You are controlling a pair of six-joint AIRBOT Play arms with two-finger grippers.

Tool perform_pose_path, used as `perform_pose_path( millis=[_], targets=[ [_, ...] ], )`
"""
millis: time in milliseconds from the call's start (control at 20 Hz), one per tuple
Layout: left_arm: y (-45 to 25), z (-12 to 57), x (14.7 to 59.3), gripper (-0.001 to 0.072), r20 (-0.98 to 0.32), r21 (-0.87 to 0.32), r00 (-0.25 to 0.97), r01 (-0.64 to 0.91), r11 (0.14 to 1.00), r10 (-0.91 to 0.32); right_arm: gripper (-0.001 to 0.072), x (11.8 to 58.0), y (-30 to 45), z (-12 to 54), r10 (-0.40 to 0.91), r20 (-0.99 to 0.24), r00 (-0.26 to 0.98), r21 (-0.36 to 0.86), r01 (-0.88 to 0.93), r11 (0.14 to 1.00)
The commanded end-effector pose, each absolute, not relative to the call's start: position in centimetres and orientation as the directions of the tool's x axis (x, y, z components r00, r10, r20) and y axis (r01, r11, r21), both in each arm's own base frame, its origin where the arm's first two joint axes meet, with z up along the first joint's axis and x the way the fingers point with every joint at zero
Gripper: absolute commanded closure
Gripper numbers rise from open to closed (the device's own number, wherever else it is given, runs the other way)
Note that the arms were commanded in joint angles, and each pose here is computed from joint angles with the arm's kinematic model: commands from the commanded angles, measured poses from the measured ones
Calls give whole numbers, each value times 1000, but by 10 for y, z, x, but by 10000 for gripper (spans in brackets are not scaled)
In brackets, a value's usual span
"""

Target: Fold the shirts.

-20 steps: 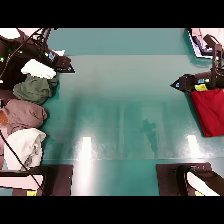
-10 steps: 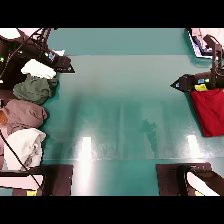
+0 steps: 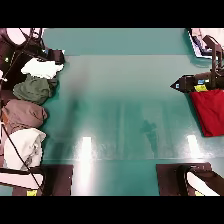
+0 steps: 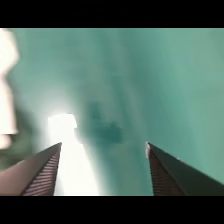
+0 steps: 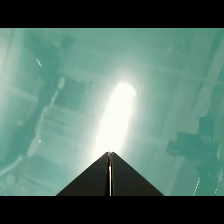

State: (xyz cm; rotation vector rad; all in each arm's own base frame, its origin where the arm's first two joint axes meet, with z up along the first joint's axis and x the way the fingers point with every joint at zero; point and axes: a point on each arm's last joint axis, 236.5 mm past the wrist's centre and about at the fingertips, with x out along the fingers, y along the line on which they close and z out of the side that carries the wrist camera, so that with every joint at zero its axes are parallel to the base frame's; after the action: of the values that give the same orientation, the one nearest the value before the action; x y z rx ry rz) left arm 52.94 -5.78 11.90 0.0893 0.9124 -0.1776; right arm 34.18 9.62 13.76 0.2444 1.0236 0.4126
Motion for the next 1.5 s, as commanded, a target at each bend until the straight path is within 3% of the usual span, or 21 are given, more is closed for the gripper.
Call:
perform_pose_path(
  millis=[0,250,550,600,650,700,900,1050,1200,1350,1450],
  targets=[
    [15,83,564,81,-779,122,623,41,992,70,693,334,98,134,450,-789,418,391,-221,893],
    [74,14,581,81,-816,116,565,-47,992,122,692,330,99,132,452,-795,404,394,-222,892],
    [79,-16,594,96,-815,84,569,-64,994,105,693,331,99,132,452,-795,406,408,-193,892],
    [78,-15,595,302,-812,82,574,-64,995,104,692,331,99,132,451,-795,406,409,-192,892],
    [78,-14,595,560,-813,77,574,-65,995,100,692,331,98,132,451,-795,406,409,-192,892],
    [75,-10,596,683,-813,62,576,-66,996,89,692,331,98,132,451,-795,406,408,-192,892],
    [37,76,610,684,-753,-71,656,-15,997,-43,692,335,98,143,450,-783,429,402,-203,893],
    [-29,227,595,685,-521,-93,826,195,976,-215,693,347,97,188,445,-728,521,370,-247,895],
    [-109,359,519,684,-284,-80,843,453,888,-456,693,364,95,249,432,-620,655,324,-288,901],
    [-186,438,412,684,-138,-80,697,701,709,-704,693,370,93,300,423,-518,743,286,-316,905],
    [-219,452,362,684,-133,-56,600,790,610,-789,692,369,93,325,420,-469,777,265,-330,906]
  ],
)
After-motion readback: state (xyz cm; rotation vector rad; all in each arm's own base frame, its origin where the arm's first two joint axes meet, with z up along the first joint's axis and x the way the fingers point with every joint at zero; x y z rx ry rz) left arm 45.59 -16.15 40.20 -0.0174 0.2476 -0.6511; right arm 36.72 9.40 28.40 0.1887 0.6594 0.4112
